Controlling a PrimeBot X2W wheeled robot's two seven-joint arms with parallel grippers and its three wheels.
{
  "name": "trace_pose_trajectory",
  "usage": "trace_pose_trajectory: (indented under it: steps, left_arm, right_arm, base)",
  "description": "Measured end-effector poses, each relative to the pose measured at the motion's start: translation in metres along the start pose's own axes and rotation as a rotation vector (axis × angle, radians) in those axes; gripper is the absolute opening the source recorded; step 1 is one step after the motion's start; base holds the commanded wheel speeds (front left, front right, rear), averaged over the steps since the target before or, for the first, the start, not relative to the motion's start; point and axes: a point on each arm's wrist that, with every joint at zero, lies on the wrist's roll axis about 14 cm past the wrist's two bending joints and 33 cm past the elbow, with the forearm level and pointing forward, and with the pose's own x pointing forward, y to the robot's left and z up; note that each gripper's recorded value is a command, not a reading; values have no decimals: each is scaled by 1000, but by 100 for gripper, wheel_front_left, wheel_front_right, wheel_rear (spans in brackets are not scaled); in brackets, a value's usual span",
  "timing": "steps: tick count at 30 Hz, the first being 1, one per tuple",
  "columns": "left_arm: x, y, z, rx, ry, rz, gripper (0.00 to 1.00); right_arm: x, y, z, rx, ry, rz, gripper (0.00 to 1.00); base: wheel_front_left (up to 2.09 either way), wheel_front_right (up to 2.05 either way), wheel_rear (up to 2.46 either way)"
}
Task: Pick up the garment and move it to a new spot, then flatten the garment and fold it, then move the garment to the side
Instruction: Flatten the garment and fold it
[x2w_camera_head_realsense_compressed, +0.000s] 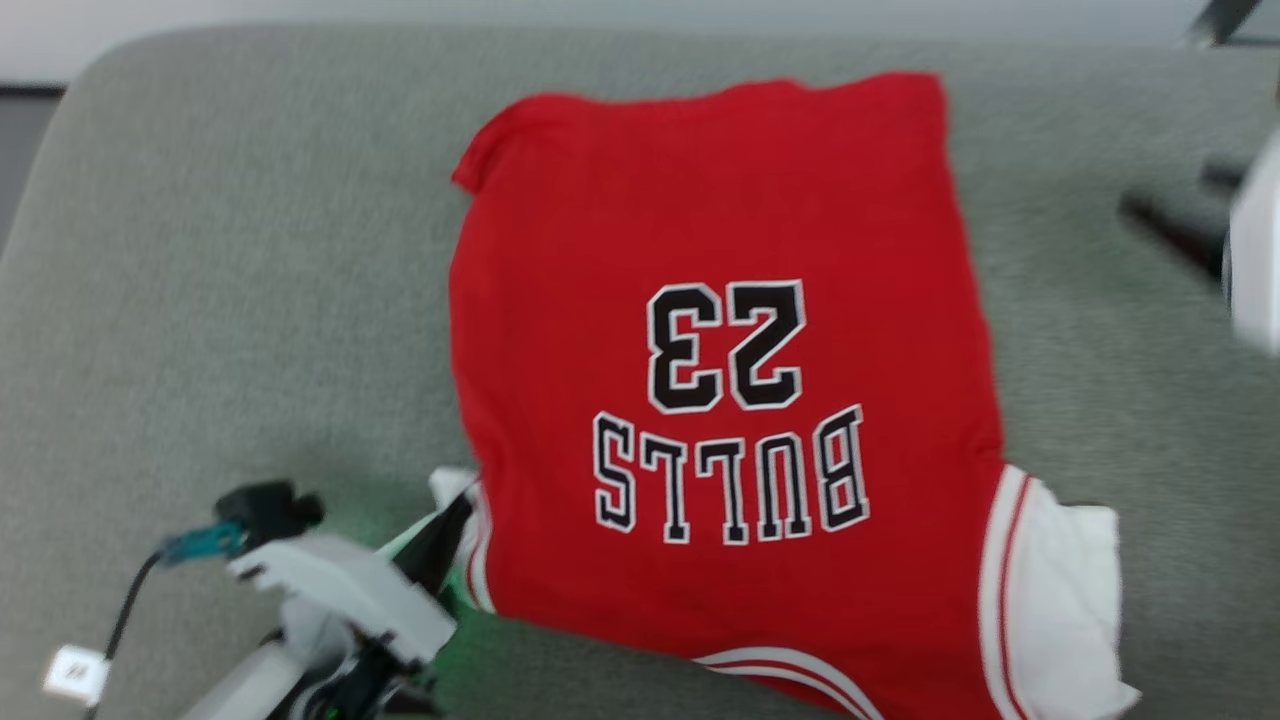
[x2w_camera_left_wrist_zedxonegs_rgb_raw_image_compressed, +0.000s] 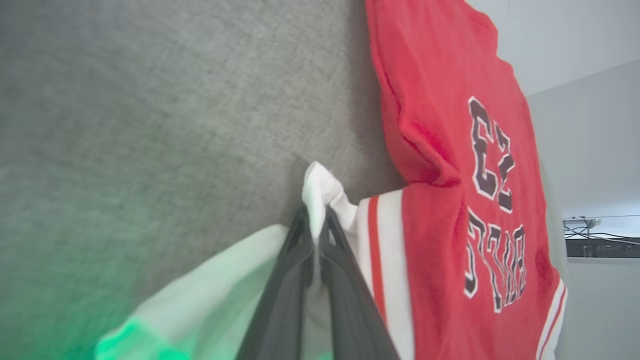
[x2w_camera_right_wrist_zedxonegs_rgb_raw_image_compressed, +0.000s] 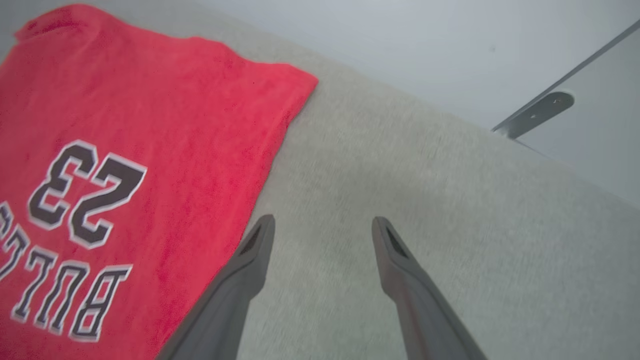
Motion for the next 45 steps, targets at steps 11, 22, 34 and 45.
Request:
trace_pose_trajectory:
  steps: [11,22,34,45]
  left_arm:
    - [24,-7,6,-19,-12,-42,0]
    - [29,6,4,-51,-30,-16,0]
    - [32,13,3,-68,-29,-1,0]
    - [32,10,6,-69,-50,-12,0]
  right_arm:
    - [124,-13,26,-69,218,-98,100]
    - [202,-3,6,-34,302,-75,100]
    - [226,14,3,-59,309,-41,0]
    - [219,13,9,-67,261,-43,0]
  base:
    - [0,0,0]
    - [0,0,0]
    - [0,0,0]
    - [0,0,0]
